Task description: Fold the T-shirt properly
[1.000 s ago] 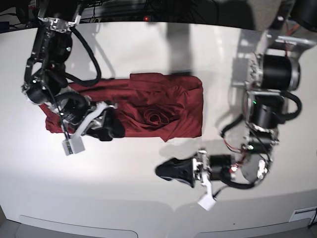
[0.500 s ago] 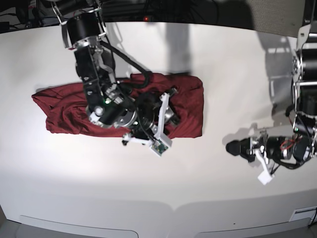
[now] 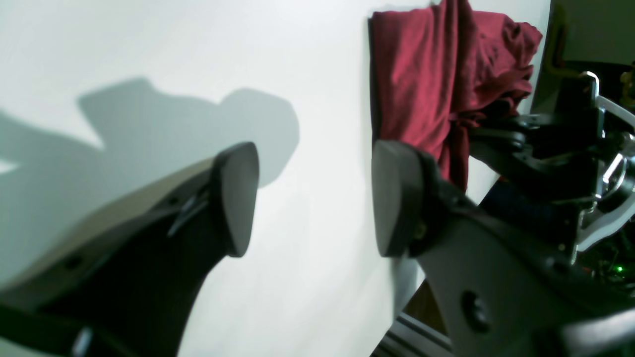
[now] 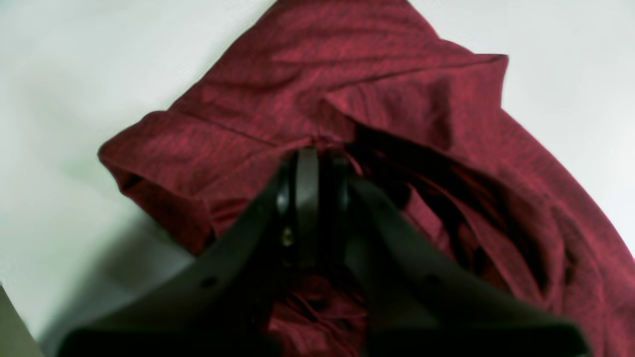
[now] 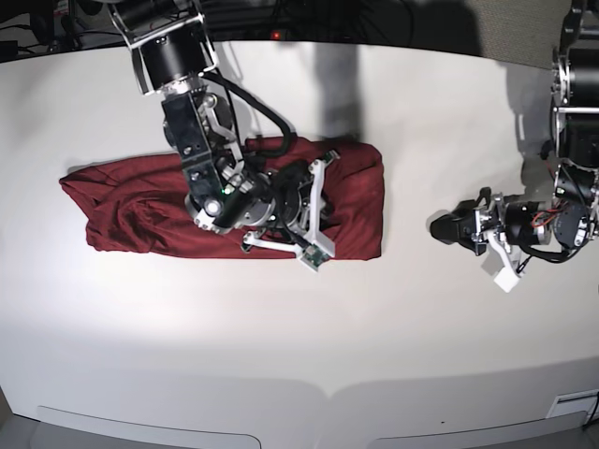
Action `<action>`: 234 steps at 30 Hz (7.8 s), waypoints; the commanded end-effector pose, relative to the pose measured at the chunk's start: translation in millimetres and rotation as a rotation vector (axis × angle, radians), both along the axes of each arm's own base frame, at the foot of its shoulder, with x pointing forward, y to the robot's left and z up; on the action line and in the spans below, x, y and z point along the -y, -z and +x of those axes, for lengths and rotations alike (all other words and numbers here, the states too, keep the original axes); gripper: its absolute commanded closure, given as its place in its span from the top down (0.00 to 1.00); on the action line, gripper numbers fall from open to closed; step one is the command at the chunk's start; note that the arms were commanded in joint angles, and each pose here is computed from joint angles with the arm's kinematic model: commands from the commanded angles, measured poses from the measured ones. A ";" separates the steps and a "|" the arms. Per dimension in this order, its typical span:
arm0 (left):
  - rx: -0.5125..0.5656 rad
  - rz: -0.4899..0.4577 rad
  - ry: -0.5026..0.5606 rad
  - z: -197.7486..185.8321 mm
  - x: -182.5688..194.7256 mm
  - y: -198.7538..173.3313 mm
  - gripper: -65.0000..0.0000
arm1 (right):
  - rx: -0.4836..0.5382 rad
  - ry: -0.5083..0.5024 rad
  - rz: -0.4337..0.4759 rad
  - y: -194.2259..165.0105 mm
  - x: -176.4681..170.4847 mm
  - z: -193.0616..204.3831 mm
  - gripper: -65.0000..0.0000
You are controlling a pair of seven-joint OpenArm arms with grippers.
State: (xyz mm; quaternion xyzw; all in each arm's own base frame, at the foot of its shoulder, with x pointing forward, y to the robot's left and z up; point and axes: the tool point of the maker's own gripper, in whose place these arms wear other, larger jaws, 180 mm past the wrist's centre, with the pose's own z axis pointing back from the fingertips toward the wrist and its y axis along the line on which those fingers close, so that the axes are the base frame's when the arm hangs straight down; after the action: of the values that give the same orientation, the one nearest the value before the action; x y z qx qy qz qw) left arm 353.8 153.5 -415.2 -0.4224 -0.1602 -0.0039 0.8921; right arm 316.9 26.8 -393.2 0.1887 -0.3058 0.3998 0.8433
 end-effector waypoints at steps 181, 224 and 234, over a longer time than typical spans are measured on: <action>0.504 0.662 0.336 -22.2 22.0 28.7 0.54 | 0.127 0.803 0.213 -80.8 311.6 21.7 0.55; 0.491 0.584 0.333 -26.7 56.5 30.5 0.54 | 0.113 0.895 0.224 -30.8 339.5 59.6 0.55; 0.491 0.583 0.333 -26.8 56.8 30.5 0.54 | -0.143 0.946 0.381 18.9 315.1 35.2 0.55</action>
State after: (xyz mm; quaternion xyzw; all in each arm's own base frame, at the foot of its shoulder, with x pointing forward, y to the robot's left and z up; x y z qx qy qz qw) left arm 334.4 92.3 -438.6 -0.1689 -0.3162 -0.2839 0.8893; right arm 346.4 -284.8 -419.7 0.2119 -0.3621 -0.1103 0.9010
